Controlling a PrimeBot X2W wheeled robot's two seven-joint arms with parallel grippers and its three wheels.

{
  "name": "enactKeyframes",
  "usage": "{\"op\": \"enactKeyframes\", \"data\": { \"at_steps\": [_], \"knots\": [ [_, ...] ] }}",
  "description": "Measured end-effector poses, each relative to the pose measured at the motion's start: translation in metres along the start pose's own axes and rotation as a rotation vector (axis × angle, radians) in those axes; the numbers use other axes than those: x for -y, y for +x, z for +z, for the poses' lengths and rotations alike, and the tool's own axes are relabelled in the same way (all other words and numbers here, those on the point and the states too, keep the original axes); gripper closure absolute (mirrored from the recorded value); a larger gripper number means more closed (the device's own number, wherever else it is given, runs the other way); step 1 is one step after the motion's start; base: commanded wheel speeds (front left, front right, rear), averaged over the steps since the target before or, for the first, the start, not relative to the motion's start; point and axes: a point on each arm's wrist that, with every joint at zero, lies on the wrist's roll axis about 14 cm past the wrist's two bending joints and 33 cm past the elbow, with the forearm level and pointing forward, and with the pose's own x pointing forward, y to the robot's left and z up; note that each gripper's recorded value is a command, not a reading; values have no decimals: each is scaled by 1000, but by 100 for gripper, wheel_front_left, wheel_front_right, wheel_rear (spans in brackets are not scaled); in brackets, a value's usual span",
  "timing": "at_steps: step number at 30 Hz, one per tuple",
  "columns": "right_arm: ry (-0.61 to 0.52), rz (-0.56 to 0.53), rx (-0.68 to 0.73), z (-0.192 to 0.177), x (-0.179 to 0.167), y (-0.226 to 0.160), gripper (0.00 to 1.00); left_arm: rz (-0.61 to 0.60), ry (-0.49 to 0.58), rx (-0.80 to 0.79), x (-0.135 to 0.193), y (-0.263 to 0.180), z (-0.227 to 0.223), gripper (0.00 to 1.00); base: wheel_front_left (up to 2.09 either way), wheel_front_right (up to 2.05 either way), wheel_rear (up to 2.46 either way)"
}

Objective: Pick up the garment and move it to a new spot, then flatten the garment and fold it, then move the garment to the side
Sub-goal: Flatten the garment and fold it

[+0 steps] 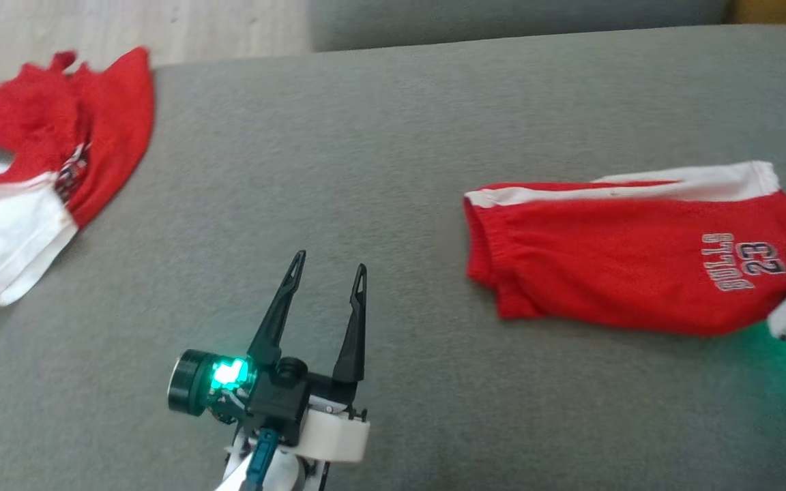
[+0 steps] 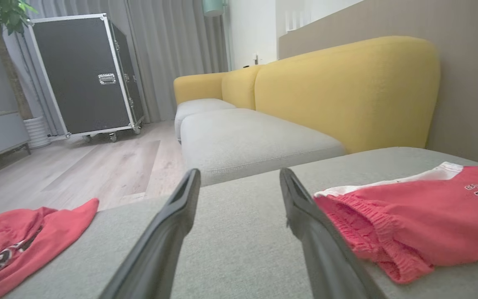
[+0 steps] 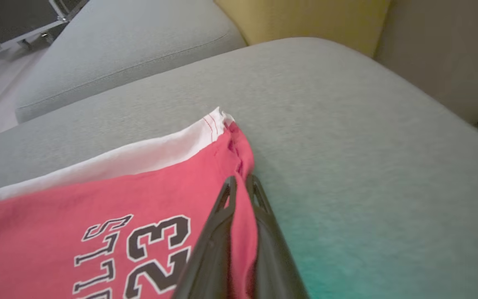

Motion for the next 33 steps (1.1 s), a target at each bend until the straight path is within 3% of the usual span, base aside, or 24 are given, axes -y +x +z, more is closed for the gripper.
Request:
{"op": "enactKeyframes", "data": {
  "at_steps": [4,8,11,24,25,27,33],
  "knots": [
    [-19,15,120,37,11,-10,100,-32,14,19,9,3,5,0,0,0,0],
    [-1,117,290,83,-23,-17,100,-38,27,31,10,3,8,0,0,0,0],
    [-19,204,368,96,-56,-27,100,-35,33,25,9,0,7,0,0,0,0],
    [-228,708,237,4,-243,-73,100,-3,21,-20,-1,-13,-4,0,0,0,0],
    [-245,732,213,-5,-251,-76,91,-5,20,-21,-1,-14,-4,0,0,0,0],
    [-257,764,179,-16,-260,-82,0,-2,17,-19,-1,-16,-2,0,0,0,0],
    [-244,779,184,-15,-264,-88,0,16,13,-11,-5,-22,2,0,0,0,0]
  ]
}}
